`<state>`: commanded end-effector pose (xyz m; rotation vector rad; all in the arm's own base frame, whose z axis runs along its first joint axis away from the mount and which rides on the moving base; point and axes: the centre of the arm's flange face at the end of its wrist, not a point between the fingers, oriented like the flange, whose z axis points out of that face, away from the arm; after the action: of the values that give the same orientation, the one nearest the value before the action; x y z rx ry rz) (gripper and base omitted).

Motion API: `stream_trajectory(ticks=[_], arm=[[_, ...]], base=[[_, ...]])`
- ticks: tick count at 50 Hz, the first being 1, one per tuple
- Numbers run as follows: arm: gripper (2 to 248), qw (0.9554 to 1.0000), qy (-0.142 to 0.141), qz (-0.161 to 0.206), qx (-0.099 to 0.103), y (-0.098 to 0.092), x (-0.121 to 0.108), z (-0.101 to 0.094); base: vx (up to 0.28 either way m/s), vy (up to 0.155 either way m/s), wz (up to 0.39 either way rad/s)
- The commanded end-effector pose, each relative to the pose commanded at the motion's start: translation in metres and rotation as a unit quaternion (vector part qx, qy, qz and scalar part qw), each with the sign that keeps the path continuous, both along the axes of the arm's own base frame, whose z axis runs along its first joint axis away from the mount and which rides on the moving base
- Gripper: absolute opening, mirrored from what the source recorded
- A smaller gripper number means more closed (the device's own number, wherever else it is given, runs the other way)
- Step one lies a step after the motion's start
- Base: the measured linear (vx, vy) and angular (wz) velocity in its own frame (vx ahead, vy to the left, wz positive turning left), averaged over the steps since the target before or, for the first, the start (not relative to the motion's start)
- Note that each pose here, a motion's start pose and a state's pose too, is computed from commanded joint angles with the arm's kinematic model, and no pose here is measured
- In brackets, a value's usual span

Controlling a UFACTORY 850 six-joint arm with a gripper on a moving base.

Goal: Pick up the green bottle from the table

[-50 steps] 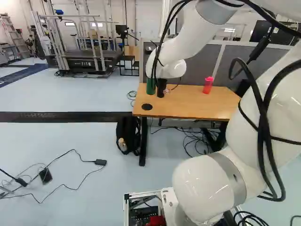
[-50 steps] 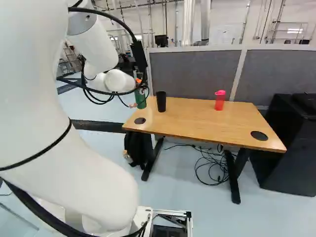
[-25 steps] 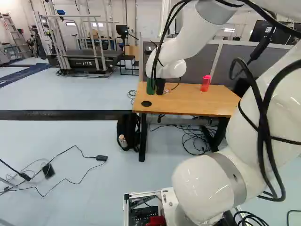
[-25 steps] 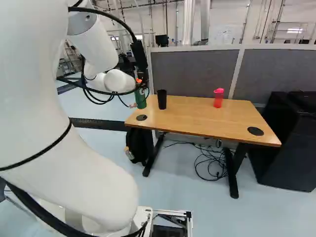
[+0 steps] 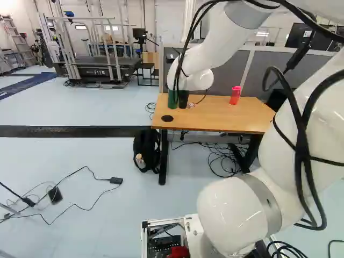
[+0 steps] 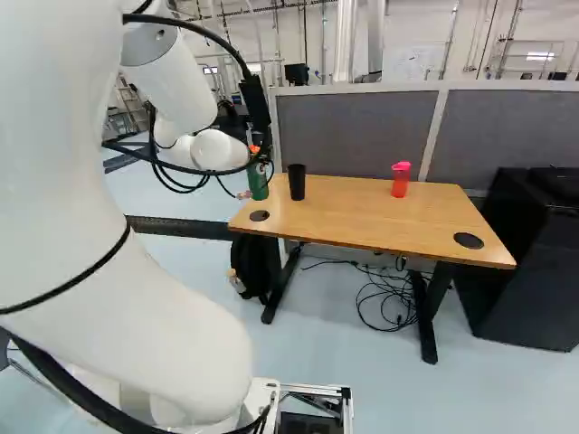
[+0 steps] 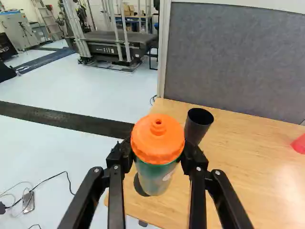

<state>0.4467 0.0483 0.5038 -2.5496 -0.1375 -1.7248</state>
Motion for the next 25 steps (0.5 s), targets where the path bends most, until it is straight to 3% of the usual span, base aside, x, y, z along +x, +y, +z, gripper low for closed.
stream_trajectory(ticks=[25], arm=[[121,0.9999,-0.004,-0.009,0.0,-0.011,-0.026,-0.025]], base=[[0.0,0.0,0.0]])
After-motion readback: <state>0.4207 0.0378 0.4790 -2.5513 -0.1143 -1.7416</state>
